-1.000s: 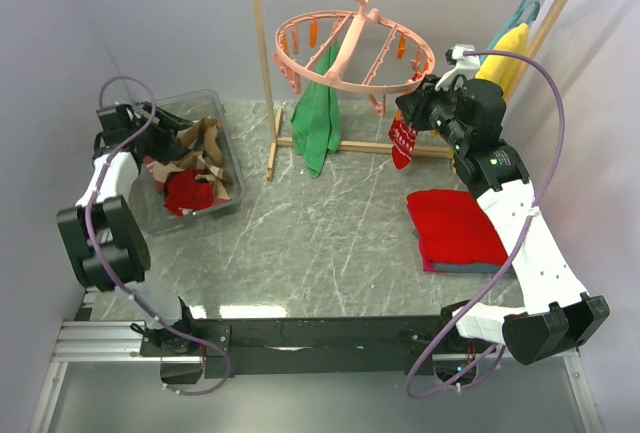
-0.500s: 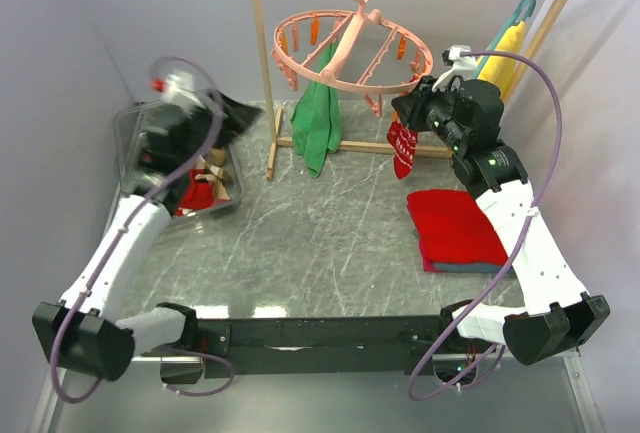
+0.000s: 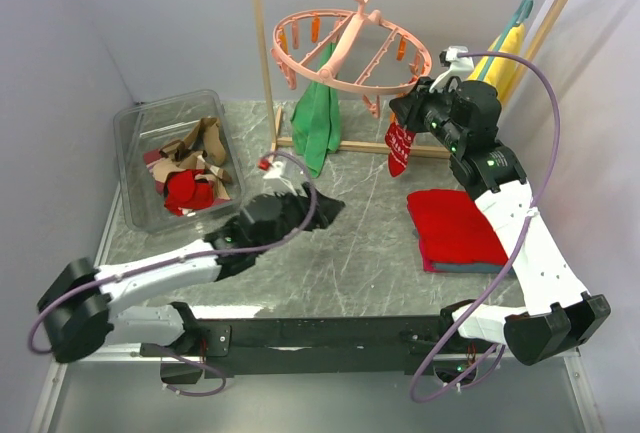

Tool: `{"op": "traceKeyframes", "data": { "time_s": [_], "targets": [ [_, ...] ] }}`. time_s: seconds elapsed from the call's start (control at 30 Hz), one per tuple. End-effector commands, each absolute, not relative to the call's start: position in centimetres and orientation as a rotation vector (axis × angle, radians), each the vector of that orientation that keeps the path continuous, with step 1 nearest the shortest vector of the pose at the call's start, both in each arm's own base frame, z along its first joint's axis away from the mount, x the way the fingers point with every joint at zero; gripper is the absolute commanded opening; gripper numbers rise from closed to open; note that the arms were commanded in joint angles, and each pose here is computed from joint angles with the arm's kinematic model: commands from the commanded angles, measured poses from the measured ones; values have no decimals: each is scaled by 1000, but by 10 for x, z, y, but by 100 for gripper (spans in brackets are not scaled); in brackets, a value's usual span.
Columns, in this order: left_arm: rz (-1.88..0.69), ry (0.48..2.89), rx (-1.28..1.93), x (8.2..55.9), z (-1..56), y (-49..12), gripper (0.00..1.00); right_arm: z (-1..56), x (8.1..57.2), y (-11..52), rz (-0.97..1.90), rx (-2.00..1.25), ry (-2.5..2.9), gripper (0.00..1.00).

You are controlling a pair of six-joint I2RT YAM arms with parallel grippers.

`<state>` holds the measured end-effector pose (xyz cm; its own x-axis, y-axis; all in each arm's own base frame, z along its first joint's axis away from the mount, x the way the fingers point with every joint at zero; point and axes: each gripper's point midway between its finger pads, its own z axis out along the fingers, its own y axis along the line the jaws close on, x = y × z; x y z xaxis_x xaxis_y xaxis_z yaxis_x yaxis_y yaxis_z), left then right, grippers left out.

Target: Remove the socks clipped to the hanger

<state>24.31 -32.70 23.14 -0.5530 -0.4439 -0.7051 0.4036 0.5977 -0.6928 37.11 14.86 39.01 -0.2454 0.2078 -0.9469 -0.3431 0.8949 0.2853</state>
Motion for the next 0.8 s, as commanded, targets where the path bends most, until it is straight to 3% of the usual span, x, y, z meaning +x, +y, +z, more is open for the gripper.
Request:
{"op": "traceKeyframes", "data": {
  "time_s": [0.0,0.23,0.37,0.57,0.77],
  "targets": [
    [-1076,1685,1,242,245,-353,67,410,359,147,509,-111,1694,0],
    [-982,1732,158,251,206,-400,65,410,356,152,501,-125,1696,0],
    [-985,1627,220,262,216,-422,66,409,356,152,487,-127,1697,0],
    [-922,1589,376,284,213,-476,81,410,354,154,487,-130,1697,0],
    [-810,1557,385,320,204,-499,83,413,348,156,490,-143,1687,0]
  ]
}}
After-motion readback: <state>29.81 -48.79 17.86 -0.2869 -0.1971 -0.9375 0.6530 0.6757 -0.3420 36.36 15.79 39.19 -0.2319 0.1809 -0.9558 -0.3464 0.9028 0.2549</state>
